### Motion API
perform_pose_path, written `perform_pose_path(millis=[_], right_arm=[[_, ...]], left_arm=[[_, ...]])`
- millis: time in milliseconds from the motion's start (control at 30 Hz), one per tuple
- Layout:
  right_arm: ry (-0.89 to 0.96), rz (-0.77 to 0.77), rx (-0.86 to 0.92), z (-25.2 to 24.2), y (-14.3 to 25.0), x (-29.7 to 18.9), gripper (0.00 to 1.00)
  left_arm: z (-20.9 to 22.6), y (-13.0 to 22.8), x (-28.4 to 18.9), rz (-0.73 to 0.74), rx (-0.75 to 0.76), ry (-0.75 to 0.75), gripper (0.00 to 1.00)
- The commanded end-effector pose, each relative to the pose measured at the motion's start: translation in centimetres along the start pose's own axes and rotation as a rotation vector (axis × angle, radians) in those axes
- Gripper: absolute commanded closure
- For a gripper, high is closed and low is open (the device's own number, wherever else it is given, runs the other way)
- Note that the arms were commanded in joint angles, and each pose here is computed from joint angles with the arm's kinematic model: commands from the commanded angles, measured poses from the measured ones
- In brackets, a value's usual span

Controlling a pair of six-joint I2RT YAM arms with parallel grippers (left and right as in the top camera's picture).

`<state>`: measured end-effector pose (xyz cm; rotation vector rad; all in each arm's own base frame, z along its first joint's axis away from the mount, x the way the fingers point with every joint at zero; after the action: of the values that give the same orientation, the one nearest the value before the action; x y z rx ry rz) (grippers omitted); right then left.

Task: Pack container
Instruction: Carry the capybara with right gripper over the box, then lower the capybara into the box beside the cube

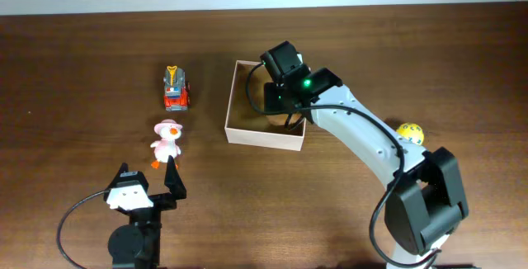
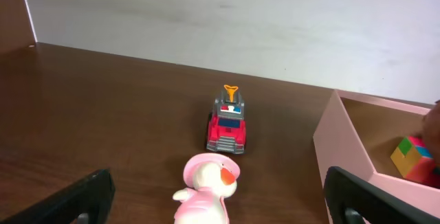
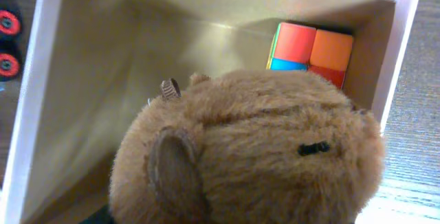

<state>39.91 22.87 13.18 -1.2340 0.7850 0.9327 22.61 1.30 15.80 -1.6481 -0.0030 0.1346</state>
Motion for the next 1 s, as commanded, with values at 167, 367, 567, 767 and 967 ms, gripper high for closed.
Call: perform_pose_path(millis=[167, 367, 567, 767, 967], right_arm=[[0.039, 0.014, 0.036, -0.53, 0.65, 0.42, 0.46], [0.048, 0.026, 0.035, -0.73, 0.93, 0.40, 0.36], [0.056, 0.039, 0.033, -0.91, 1.21, 0.38, 0.15], [0.045, 0.022, 0.029, -0.65, 0.82, 0.39, 0.14], [0.010, 0.016, -0.005, -0.03, 0.58, 0.37, 0.14]], left_arm=[[-0.11, 0.11, 0.01, -0.001, 0.016, 0.009, 0.01], [-0.11, 0.11, 0.01, -0.001, 0.015, 0.009, 0.01], [-0.11, 0.11, 0.01, -0.001, 0.015, 0.009, 0.01], [-0.10, 0.11, 0.01, -0.001, 0.015, 0.008, 0.01], [-0.11, 0.11, 0.01, -0.001, 0.015, 0.009, 0.01]])
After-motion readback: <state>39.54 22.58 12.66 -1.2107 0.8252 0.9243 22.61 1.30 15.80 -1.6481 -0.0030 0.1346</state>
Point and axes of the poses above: each gripper's point midway between its finger pads, its own x axis out along the fingers, its own z axis along the line the jaws close on, y = z × x, the point moved 2 cm from there along -x, back along the fingers, and after that the axes turned 4 degrees about x, right-handed, at the moved point
